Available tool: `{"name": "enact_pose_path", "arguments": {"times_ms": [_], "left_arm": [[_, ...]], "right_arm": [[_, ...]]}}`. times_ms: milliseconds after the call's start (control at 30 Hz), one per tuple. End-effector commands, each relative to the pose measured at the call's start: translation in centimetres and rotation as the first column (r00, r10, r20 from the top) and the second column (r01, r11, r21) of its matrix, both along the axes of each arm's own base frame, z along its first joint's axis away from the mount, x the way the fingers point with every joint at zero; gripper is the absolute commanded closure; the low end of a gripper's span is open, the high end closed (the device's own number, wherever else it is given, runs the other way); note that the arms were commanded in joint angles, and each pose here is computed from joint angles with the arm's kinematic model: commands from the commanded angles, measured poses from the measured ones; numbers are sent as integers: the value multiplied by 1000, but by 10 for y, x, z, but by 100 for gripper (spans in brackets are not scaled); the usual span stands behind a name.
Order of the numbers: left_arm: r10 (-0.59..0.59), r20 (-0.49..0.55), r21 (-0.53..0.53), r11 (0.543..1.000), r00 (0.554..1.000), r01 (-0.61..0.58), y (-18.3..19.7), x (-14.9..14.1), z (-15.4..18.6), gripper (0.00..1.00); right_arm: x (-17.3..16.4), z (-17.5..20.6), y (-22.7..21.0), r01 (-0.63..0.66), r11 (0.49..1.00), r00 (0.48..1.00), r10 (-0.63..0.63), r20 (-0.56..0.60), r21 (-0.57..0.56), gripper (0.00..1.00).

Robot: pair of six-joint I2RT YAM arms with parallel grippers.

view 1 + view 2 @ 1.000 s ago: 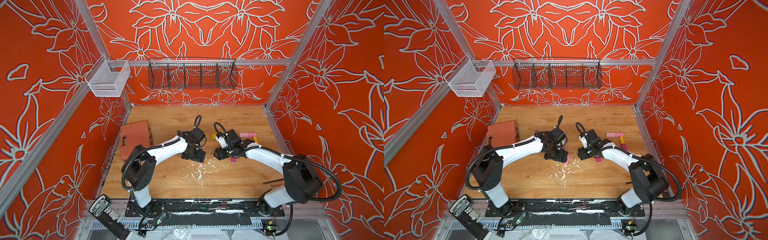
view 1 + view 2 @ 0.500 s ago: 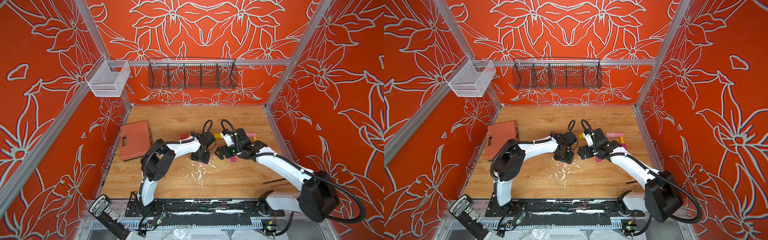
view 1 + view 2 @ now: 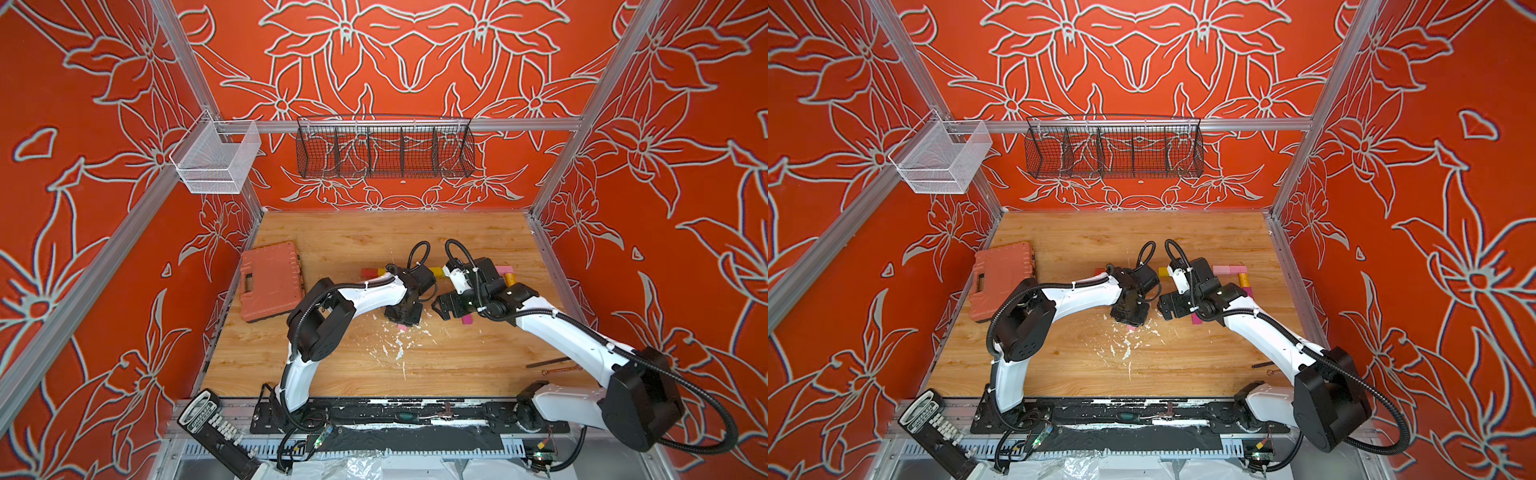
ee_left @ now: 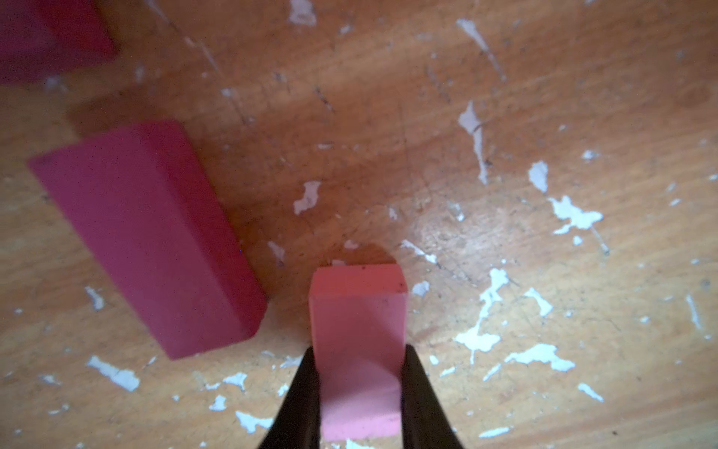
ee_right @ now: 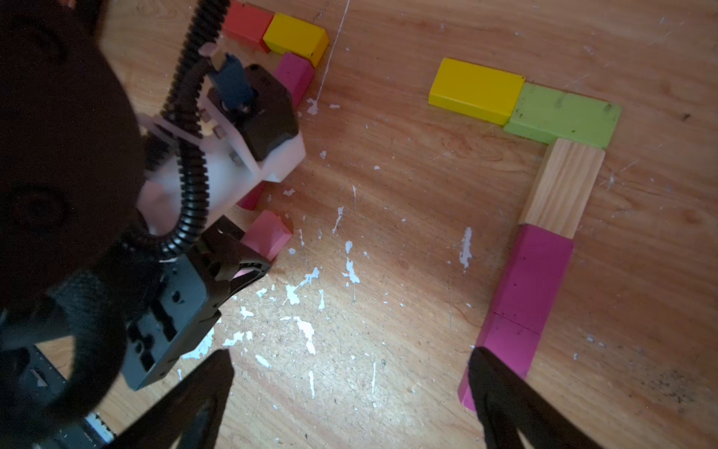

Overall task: Assemble the number 7 with building blocks
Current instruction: Pick up the building block from the center of the board, then place the building block at the center of the board.

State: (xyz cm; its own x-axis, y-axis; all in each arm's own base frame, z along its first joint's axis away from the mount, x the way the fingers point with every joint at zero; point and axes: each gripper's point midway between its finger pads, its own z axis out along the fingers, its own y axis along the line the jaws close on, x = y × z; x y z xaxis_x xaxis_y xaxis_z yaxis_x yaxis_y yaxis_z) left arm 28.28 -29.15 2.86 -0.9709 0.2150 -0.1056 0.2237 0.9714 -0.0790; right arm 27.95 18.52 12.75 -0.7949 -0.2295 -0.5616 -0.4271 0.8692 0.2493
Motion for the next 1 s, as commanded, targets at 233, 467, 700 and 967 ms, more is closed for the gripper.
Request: {"name": "enact_pose_path", "arguments": {"times_ms": [233,467,700,967], "left_arm": [[102,-9,-5,995,995,-103,23,-24,23,89],[147,-39,11,989,988,-147,26,-28,13,90],[200,-61,29,980,978,-199,36,-27,2,90],[200,-80,20,980,977,-199,35,-27,-6,88]], "right_arm": [[1,2,17,-76,994,997,75,12,73,2],[-3,-1,24,-120,989,993,119,7,91,2],[-5,1,28,-150,982,989,149,21,111,2],[-6,-3,29,-158,981,987,157,14,112,2]]}}
